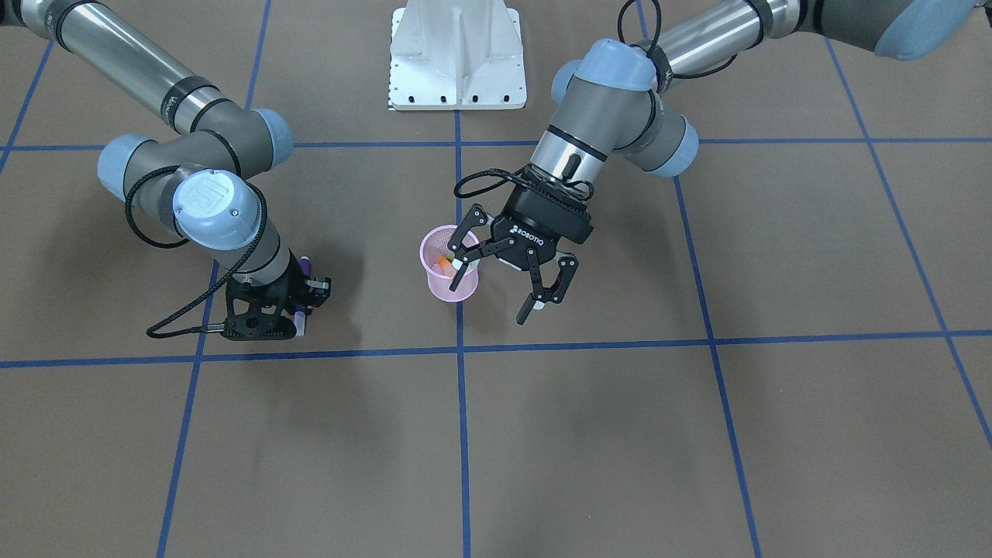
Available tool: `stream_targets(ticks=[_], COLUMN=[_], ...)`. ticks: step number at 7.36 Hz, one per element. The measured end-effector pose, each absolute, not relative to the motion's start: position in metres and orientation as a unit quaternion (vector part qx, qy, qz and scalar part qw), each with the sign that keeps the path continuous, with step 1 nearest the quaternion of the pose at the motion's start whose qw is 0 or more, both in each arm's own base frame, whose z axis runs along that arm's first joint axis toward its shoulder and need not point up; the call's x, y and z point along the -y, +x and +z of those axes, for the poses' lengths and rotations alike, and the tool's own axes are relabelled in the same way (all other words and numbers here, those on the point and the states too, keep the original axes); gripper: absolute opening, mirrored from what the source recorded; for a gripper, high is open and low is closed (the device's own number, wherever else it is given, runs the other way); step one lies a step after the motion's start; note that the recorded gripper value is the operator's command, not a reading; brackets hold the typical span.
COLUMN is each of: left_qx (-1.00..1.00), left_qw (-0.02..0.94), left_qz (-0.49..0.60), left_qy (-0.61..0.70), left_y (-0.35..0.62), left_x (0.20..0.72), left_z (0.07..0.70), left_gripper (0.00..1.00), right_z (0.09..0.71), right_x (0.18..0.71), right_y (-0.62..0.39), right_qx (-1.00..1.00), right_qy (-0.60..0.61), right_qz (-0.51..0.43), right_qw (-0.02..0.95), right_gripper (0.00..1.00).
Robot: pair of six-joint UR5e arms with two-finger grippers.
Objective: Collect pens into pen holder
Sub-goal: 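Lift the purple marker with right gripper while left withdraws away from cup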
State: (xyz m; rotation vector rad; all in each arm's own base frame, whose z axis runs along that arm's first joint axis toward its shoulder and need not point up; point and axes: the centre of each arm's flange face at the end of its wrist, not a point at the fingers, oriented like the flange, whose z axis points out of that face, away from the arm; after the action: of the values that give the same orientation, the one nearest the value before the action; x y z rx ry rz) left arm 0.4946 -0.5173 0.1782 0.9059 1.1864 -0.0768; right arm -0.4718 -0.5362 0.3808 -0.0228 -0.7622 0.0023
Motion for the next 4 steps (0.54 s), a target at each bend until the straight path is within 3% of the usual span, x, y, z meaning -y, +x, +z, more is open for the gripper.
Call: stream_targets(ticks=[4], left_qx=[-0.527], left_qw=[0.758], left_qz=[-0.025], left_qy=[0.384], left_y=[0.461], left_x=[0.548], left_z=[0.199], left_gripper=[0.99], right_z=[0.343], right_x=[0.536], right_y=[-0.457], right_qx=[0.396], right_qy=[0.015], right_qz=[0.003], right_qw=[0.918], right_gripper=[0.00])
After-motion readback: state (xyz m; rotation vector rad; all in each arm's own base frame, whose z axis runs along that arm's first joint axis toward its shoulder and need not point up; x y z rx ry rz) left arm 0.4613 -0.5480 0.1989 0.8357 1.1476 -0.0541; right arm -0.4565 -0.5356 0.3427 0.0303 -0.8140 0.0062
